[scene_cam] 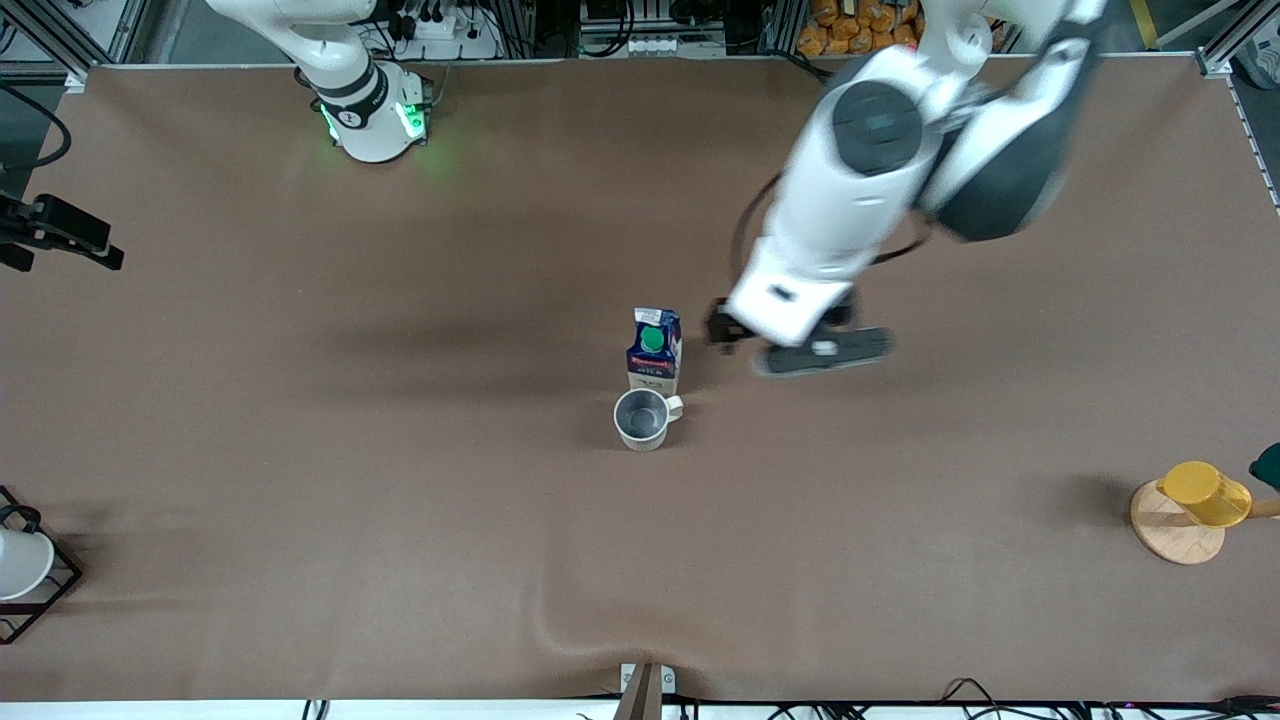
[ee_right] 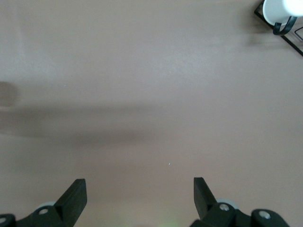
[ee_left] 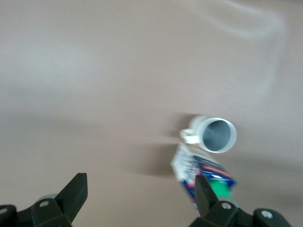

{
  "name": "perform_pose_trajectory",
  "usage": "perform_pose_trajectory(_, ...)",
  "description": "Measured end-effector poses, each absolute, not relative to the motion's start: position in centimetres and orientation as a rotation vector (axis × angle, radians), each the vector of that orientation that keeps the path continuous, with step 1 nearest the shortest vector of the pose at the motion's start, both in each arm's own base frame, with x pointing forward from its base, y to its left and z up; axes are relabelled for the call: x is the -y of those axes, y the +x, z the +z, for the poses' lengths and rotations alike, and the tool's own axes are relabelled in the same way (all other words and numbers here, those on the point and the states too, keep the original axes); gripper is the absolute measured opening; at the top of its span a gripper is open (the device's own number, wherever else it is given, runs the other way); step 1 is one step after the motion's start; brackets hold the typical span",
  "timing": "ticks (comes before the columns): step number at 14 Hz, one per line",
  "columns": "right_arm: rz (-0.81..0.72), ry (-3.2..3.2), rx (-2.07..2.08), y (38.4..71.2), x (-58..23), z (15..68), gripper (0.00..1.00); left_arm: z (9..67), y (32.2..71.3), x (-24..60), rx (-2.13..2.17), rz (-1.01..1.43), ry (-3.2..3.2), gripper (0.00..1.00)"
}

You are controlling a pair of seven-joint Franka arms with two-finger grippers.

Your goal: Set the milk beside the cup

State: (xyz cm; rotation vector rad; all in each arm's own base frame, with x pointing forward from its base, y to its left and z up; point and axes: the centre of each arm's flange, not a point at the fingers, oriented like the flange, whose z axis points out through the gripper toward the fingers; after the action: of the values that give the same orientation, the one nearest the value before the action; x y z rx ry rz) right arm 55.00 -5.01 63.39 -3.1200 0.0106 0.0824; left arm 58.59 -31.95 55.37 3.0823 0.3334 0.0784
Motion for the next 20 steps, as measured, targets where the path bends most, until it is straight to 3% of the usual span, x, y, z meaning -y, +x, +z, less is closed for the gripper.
perform_pose_trajectory(4,0.066,-3.122,-0.069,55.2,4.4,63.4,1.0,60.6,59.3,21.5,-0.341,0.131,3.115,1.0)
perform_pose_trajectory(9,0.086,-3.121,-0.085,55.0,4.1,63.5,1.0,62.0,57.9,13.9,-0.261,0.114,3.139,1.0)
perform_pose_trajectory(20,0.088,-3.122,-0.1,54.7,4.1,63.9,1.0,62.9,56.3,7.0,-0.092,0.066,3.148,1.0)
